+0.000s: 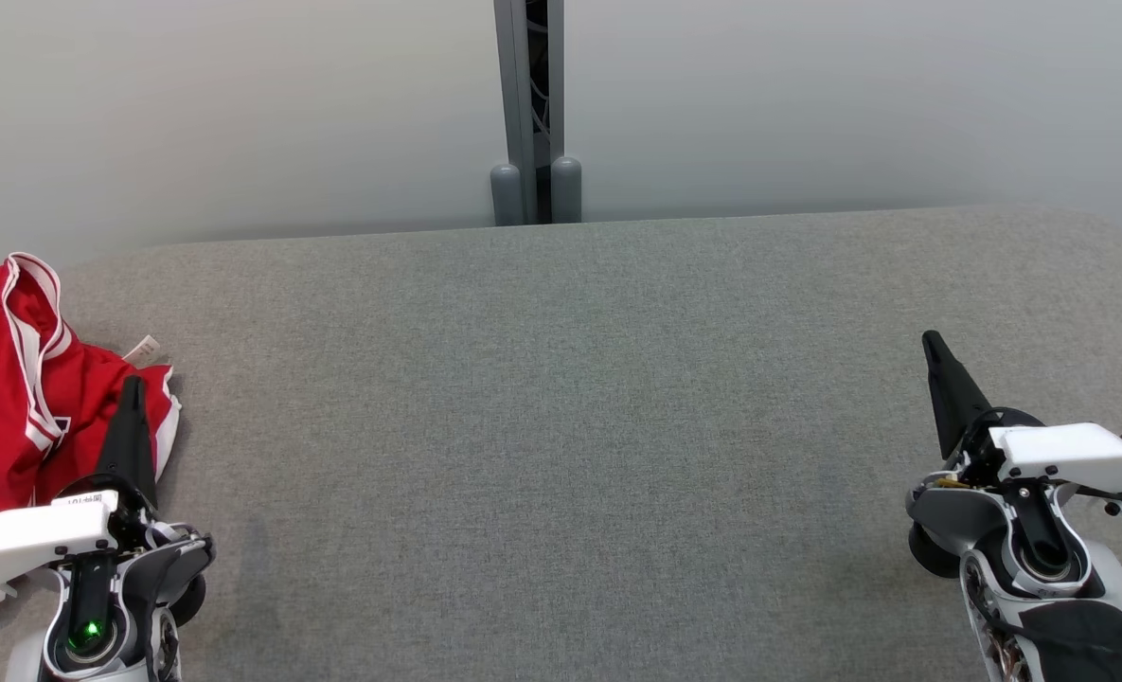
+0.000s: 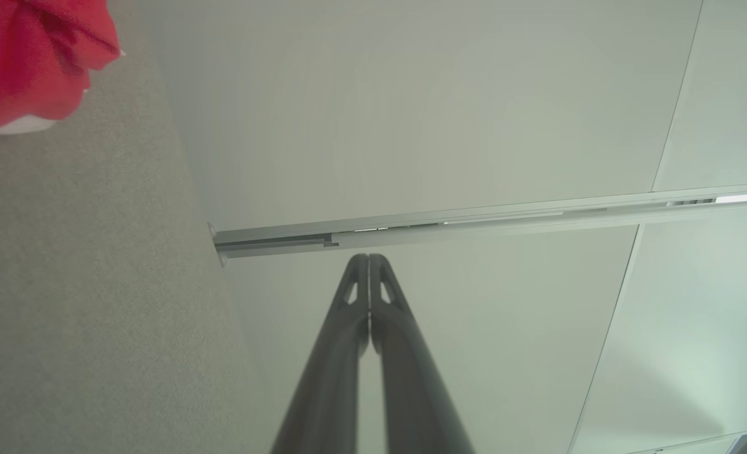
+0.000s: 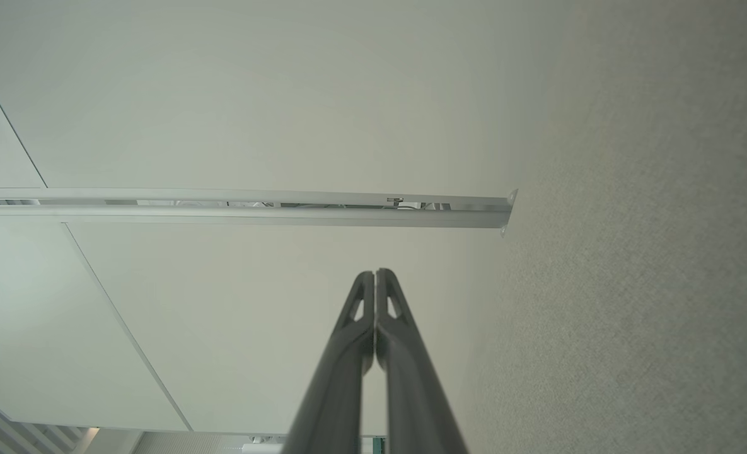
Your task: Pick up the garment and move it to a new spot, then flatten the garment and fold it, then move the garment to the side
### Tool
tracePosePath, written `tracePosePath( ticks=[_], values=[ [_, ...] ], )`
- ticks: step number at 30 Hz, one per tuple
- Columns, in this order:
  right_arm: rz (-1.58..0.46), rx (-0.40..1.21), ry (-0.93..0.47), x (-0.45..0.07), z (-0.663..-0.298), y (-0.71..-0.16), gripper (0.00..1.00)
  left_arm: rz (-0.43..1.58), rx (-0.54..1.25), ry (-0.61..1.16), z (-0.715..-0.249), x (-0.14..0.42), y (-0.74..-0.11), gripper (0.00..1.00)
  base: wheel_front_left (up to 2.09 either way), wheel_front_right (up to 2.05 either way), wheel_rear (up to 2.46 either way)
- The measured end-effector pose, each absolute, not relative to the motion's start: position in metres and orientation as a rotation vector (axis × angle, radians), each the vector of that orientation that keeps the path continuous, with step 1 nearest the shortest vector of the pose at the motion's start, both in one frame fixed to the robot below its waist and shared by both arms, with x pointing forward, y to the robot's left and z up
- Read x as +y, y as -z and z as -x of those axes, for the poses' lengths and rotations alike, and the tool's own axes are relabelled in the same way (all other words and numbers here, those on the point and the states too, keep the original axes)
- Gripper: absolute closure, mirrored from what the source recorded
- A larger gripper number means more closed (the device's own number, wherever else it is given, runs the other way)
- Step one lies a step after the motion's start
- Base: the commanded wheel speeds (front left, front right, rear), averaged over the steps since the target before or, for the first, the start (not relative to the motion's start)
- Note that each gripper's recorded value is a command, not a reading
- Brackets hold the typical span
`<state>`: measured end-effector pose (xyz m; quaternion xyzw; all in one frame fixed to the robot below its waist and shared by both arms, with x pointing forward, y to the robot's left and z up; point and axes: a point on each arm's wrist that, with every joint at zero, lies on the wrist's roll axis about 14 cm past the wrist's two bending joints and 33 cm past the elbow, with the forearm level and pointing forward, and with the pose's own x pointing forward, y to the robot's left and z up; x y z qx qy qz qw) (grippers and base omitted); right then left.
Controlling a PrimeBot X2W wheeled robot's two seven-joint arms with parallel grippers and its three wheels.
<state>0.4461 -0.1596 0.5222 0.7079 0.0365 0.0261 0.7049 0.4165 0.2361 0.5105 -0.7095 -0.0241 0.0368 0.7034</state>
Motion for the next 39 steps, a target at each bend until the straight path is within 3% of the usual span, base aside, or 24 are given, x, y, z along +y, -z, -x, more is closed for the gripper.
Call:
tracePosePath(
  ticks=[3, 4, 11, 20, 39],
  values=[
    [-1.574, 0.081, -0.058, -0.16, -0.446, -0.522, 1.0, 1.578, -0.054, -0.082, -0.416, 0.236, -0.51, 1.0, 0.0, 0.0, 0.0],
    [-1.574, 0.081, -0.058, -0.16, -0.446, -0.522, 0.0, 1.578, -0.054, -0.082, -0.416, 0.236, -0.51, 0.0, 0.0, 0.0, 0.0],
    [-1.589, 0.185, 0.046, -0.155, -0.421, -0.473, 0.0, 1.611, 0.052, -0.178, -0.393, 0.225, -0.464, 0.0, 0.0, 0.0, 0.0],
    [-1.529, 0.169, 0.04, -0.154, -0.416, -0.475, 0.0, 1.554, 0.026, -0.155, -0.393, 0.221, -0.475, 0.0, 0.0, 0.0, 0.0],
    [-1.06, 0.099, -0.076, -0.144, -0.407, -0.5, 0.0, 1.09, 0.009, -0.086, -0.387, 0.21, -0.496, 0.0, 0.0, 0.0, 0.0]
  ],
)
